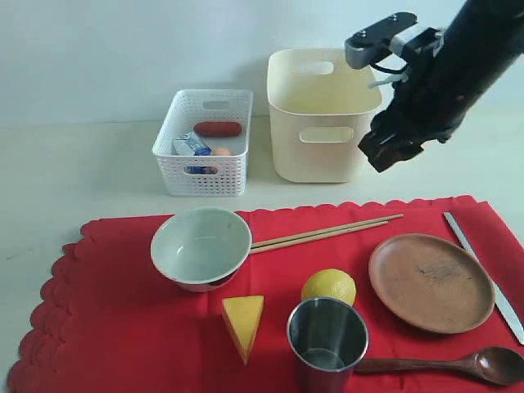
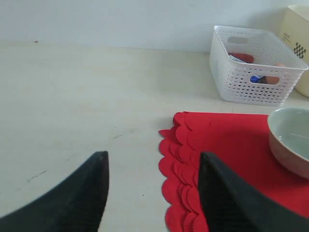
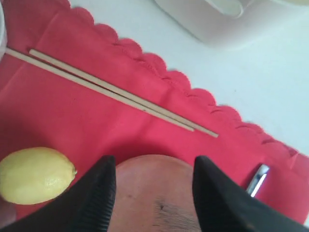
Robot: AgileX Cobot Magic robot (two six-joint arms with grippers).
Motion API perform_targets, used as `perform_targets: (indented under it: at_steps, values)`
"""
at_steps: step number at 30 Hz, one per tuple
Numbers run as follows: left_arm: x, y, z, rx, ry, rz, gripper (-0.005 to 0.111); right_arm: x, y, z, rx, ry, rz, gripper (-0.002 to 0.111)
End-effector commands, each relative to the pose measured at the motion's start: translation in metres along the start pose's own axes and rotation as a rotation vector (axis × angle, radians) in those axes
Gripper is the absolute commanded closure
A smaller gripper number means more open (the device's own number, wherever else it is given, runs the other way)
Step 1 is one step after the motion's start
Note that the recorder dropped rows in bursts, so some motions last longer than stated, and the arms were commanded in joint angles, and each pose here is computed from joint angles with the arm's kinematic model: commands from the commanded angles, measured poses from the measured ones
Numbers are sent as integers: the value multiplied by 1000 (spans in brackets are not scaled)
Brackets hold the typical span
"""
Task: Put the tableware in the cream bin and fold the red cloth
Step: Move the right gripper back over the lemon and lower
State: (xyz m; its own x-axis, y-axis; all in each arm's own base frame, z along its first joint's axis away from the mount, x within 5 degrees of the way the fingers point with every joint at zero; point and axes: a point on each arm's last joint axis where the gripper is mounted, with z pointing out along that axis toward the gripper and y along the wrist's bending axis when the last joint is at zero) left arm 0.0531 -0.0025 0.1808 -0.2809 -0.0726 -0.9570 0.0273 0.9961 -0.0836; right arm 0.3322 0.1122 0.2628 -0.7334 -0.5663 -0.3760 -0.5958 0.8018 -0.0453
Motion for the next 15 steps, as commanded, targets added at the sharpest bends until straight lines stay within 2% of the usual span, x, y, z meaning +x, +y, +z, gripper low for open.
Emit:
perform_targets:
  at_steps: [1,5,12,15]
  values:
    - [0,0,0,3,-12,-6,52,9,5,6,-127,-34,-10,60]
    - [0,0,0,3,-12,-6,52,8,15,10,-239,-83,-53,58]
    - [0,0,0,3,-12,-6,52,11,19,30,-315,-18,-69,37]
    - [0,0,0,3,-12,-6,52,14,23,44,-347,32,-102,34]
